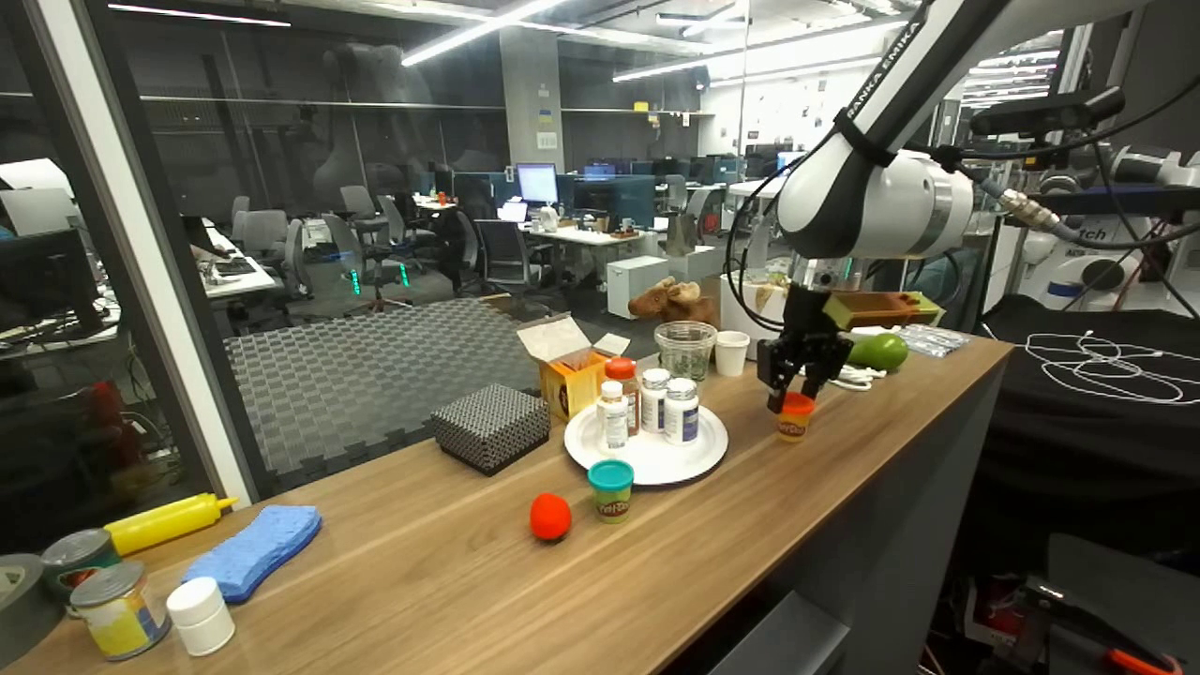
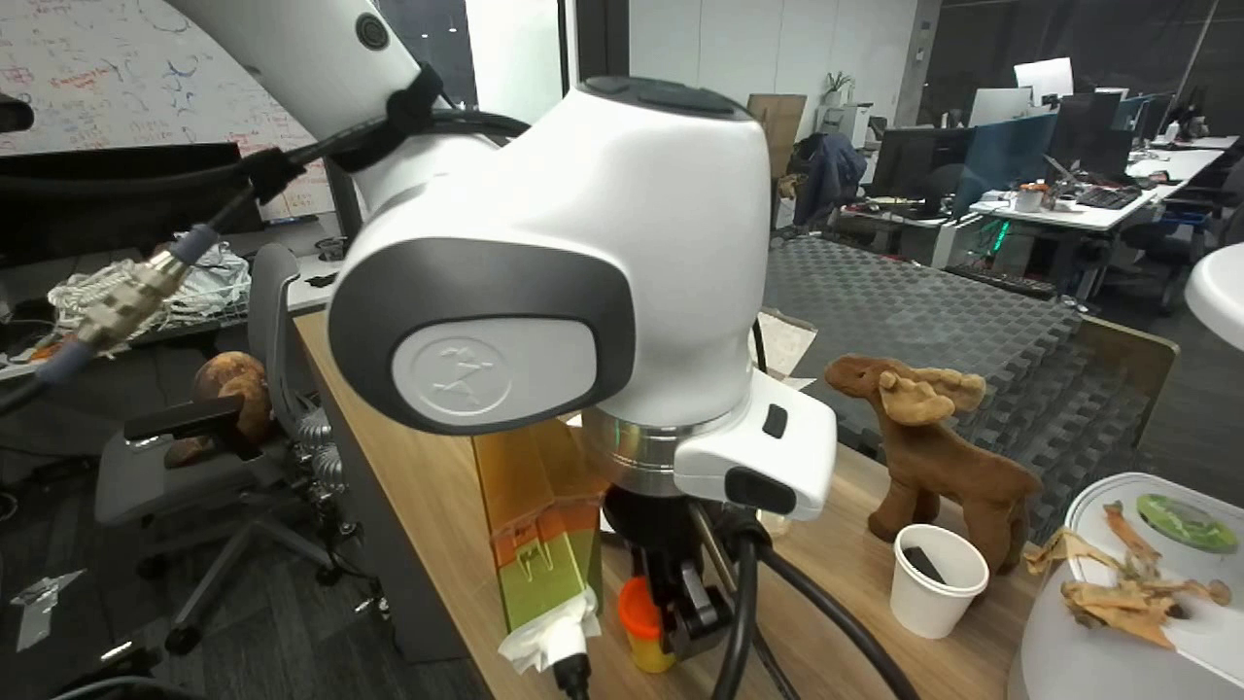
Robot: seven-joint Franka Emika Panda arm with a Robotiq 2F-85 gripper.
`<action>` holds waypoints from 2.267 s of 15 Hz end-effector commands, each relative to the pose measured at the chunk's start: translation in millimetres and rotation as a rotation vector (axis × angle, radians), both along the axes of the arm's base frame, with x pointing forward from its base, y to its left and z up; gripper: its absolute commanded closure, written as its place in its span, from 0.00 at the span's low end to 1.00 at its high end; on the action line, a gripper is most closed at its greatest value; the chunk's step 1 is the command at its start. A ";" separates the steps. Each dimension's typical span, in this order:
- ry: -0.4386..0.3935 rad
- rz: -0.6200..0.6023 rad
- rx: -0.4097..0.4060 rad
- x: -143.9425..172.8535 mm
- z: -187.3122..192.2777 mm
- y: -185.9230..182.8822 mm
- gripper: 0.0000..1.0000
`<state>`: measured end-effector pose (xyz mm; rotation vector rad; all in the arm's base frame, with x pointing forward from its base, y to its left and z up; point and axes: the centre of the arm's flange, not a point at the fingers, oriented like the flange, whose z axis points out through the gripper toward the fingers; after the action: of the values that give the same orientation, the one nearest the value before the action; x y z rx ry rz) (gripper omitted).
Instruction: Put three bottles on the white plate then stack clear cups together then put the rest of the bottles on the white plate
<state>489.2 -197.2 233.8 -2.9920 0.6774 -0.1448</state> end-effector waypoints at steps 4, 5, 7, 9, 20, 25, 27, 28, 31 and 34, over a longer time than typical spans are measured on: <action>-0.020 -0.014 -0.008 0.1 22.4 10.9 0.71; -0.025 -0.011 -0.018 1.2 31.9 17.3 0.71; -0.030 0.006 -0.024 7.8 52.4 34.6 0.71; -0.030 0.032 -0.037 17.2 71.7 58.7 0.71; 0.025 0.300 -0.044 70.4 79.1 171.4 0.71; -0.008 0.432 -0.060 85.5 69.1 178.1 0.71; -0.021 0.469 -0.056 90.7 66.7 177.4 0.71; -0.030 0.482 -0.057 93.2 66.2 177.4 0.71; -0.072 0.526 -0.049 103.1 63.1 175.5 0.71; -0.100 0.552 -0.063 112.6 57.2 171.4 0.72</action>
<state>583.8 -20.6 292.3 -3.0902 -0.1230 -0.2095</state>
